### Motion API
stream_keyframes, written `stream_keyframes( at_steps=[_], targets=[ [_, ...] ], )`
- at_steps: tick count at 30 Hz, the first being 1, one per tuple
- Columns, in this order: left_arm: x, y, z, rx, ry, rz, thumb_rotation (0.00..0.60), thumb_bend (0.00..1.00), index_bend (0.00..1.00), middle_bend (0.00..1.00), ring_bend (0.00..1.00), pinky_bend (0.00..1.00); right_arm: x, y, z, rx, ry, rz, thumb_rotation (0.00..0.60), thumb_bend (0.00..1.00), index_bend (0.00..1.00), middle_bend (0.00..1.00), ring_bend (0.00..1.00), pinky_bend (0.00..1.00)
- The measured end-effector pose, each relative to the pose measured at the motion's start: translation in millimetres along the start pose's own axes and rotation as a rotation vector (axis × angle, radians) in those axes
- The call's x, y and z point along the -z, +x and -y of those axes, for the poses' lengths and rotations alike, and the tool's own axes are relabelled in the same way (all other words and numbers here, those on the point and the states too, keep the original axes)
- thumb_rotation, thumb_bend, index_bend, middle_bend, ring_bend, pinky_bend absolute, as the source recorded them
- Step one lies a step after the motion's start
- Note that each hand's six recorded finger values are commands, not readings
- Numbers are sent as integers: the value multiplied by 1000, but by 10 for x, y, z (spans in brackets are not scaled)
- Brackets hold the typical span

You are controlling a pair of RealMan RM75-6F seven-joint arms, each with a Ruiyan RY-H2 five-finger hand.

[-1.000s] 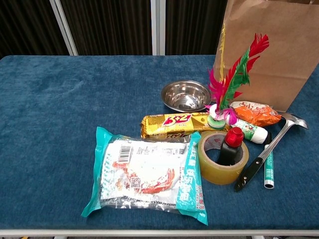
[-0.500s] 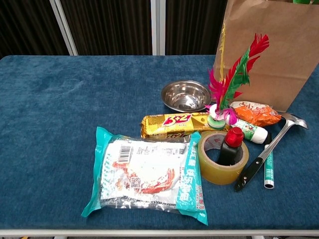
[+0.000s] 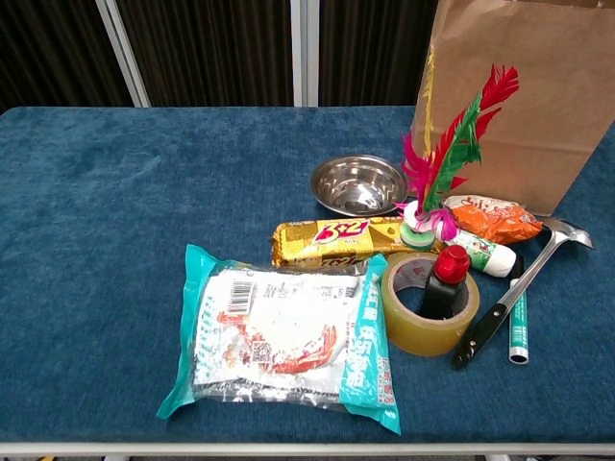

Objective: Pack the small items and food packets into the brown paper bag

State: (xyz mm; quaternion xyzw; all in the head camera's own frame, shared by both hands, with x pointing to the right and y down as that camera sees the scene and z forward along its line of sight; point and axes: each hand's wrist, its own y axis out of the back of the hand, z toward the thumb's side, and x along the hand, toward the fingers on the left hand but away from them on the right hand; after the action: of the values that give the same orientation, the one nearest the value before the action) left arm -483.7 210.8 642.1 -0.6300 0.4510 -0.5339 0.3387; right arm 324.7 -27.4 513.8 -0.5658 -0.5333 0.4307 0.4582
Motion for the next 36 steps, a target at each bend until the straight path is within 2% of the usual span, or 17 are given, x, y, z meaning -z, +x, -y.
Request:
stream_keyframes(
  at_steps=[4, 8, 13, 18, 22, 26, 33, 36],
  targets=[
    [-31, 23, 1, 0, -4, 5, 600, 131, 80, 56, 0, 118, -114, -26, -299, 75, -31, -29, 600, 0, 166, 254, 43, 32],
    [-67, 42, 17, 2, -8, 9, 600, 132, 80, 56, 0, 118, -248, 60, -502, 100, -51, -72, 600, 0, 166, 265, 44, 32],
    [-97, 46, 10, 2, -7, 14, 600, 132, 80, 56, 0, 119, -390, 375, -646, 86, -53, -145, 600, 0, 165, 278, 61, 31],
    [-104, 44, -20, -1, -11, 11, 600, 131, 80, 56, 0, 118, -446, 828, -646, -9, -74, -191, 600, 0, 163, 297, 85, 60],
    [-118, 34, -20, -2, -26, 10, 600, 131, 80, 56, 0, 119, -397, 1189, -522, -126, -68, -214, 600, 0, 162, 304, 90, 103],
    [-144, 49, -15, -4, -33, 12, 600, 132, 80, 56, 0, 119, -277, 1461, -285, -273, -47, -202, 600, 0, 162, 306, 92, 104],
    [-166, 115, -35, -24, -30, 3, 600, 131, 80, 56, 0, 119, -82, 1703, 324, -514, -5, -162, 600, 0, 180, 314, 98, 105],
    [-143, 114, -58, -35, -32, -7, 600, 131, 80, 56, 0, 119, -25, 1723, 629, -581, 13, -139, 600, 0, 180, 314, 98, 106]
  ],
)
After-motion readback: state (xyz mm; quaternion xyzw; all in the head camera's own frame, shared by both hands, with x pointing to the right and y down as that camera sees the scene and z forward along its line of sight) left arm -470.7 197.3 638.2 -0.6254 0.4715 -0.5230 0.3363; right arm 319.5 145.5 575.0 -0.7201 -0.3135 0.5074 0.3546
